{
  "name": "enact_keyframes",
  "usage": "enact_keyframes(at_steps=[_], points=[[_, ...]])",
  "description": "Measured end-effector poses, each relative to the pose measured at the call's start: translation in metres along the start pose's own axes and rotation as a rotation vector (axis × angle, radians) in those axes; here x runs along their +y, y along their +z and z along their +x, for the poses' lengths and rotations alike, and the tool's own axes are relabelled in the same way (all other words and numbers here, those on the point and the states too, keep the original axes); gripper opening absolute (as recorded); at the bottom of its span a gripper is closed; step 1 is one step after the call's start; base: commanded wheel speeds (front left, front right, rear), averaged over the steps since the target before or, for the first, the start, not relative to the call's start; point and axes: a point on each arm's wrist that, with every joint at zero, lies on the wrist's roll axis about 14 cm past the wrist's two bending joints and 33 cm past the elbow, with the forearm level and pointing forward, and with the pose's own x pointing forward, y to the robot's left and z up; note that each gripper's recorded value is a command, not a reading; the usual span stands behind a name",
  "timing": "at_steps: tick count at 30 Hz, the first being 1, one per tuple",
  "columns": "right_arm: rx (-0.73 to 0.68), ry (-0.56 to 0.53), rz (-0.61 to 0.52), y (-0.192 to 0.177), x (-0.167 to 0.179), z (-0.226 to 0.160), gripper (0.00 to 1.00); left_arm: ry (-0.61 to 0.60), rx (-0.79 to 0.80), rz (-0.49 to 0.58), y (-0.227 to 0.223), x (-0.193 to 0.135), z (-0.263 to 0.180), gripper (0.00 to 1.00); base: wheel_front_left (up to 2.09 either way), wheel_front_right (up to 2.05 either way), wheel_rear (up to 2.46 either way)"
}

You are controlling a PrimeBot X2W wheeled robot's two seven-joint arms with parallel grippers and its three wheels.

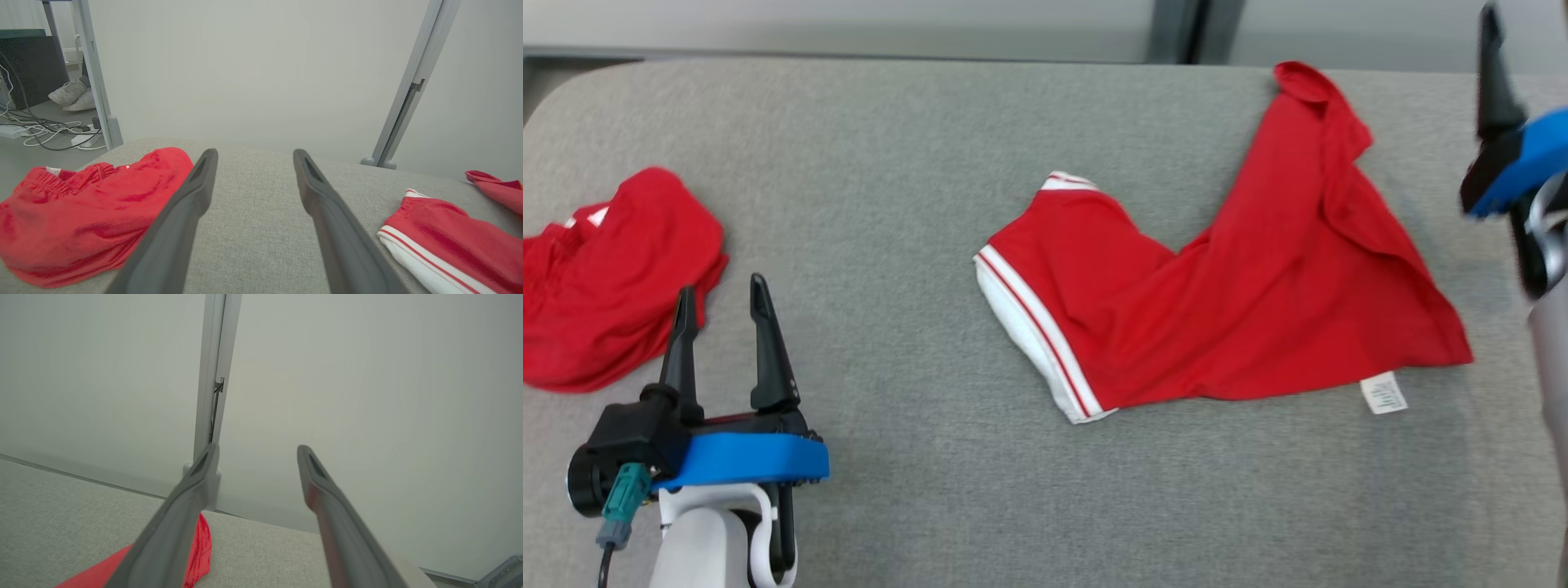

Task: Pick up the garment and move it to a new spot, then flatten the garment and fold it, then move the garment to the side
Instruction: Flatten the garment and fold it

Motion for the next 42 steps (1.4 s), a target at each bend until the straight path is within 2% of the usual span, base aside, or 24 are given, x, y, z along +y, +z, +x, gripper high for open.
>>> enact_keyframes(at_steps=[5, 8, 13, 14, 21, 27, 28, 29, 42], points=[[0.032, -0.023, 0.023, -0.02, -0.01, -0.046, 1.0, -0.027, -0.012, 0.001, 0.005, -0.009, -0.004, 1.0, 0.0, 0.0, 0.0], [0.127, -0.028, 0.04, -0.056, -0.011, -0.086, 1.0, -0.051, -0.024, -0.003, 0.009, -0.017, -0.005, 1.0, 0.0, 0.0, 0.0], [0.243, -0.01, 0.077, -0.096, 0.001, -0.116, 1.0, -0.066, -0.027, -0.003, 0.01, -0.021, -0.005, 1.0, 0.0, 0.0, 0.0], [0.3, -0.005, 0.095, -0.113, 0.006, -0.126, 1.0, -0.068, -0.023, -0.002, 0.009, -0.021, -0.006, 1.0, 0.0, 0.0, 0.0], [0.451, 0.029, 0.148, -0.158, 0.029, -0.149, 1.0, -0.059, -0.014, 0.0, 0.006, -0.017, -0.008, 1.0, 0.0, 0.0, 0.0], [0.508, 0.045, 0.18, -0.175, 0.043, -0.158, 1.0, -0.043, -0.006, 0.003, 0.004, -0.011, -0.009, 1.0, 0.0, 0.0, 0.0], [0.512, 0.044, 0.186, -0.176, 0.044, -0.159, 0.88, -0.042, -0.006, 0.003, 0.004, -0.011, -0.009, 1.0, 0.0, 0.0, 0.0], [0.516, 0.045, 0.189, -0.177, 0.045, -0.159, 0.0, -0.042, -0.006, 0.003, 0.004, -0.011, -0.009, 1.0, 0.0, 0.0, 0.0], [0.401, 0.009, 0.269, -0.147, 0.04, -0.178, 0.0, -0.075, -0.026, -0.008, 0.011, -0.026, -0.014, 1.0, 0.0, 0.0, 0.0]])
